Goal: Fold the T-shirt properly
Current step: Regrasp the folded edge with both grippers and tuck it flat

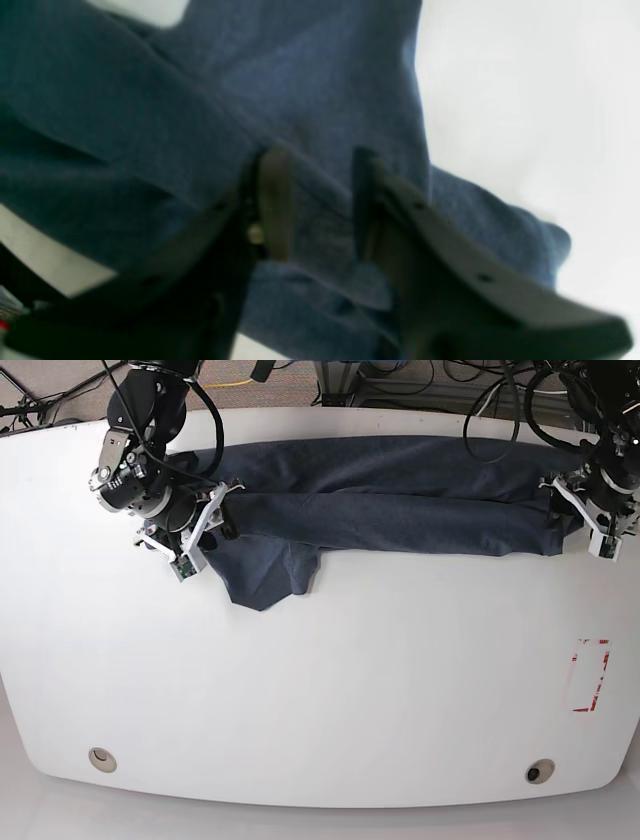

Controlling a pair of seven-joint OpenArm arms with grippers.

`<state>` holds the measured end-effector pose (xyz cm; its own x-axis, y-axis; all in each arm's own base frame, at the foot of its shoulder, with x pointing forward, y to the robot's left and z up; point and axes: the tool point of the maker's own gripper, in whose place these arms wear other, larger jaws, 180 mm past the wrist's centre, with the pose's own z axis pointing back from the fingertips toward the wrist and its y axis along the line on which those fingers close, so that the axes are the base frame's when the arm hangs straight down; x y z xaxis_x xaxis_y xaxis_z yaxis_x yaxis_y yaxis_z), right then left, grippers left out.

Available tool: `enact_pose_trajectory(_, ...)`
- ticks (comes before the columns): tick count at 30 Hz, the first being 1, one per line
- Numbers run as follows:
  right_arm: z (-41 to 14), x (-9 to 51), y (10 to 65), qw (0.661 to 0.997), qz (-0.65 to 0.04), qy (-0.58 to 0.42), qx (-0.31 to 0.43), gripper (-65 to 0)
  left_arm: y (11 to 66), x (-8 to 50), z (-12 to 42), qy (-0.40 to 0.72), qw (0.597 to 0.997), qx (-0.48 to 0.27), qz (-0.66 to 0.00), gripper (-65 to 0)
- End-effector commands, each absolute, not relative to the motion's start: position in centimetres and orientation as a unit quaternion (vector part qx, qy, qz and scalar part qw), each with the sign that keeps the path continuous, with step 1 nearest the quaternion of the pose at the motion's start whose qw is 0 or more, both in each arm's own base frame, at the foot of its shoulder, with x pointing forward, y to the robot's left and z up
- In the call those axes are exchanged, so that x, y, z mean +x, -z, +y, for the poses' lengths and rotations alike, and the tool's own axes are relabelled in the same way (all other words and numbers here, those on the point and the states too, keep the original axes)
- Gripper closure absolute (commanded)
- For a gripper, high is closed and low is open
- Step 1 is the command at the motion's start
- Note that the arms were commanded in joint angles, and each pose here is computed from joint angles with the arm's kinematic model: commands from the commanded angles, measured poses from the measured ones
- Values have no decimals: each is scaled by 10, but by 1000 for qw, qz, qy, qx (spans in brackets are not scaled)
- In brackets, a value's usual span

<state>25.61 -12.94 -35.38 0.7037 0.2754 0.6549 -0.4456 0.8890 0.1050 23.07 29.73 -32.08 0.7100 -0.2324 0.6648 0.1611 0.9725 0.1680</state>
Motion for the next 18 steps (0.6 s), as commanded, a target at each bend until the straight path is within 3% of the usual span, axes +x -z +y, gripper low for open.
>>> enact_pose_trajectory(1, -129, 261, 348, 909, -345, -196, 130, -130, 316, 232, 290, 111, 918, 44, -379, -419)
enact_pose_trajectory(11, -132, 249, 401, 925, -289, -173, 174, -138, 337, 244, 231, 158, 912, -12, -379, -419)
enact_pose_trajectory(18, -137, 247, 420, 928, -278, -167, 183, -138, 367, 239, 244, 138, 928, -4, -345, -419)
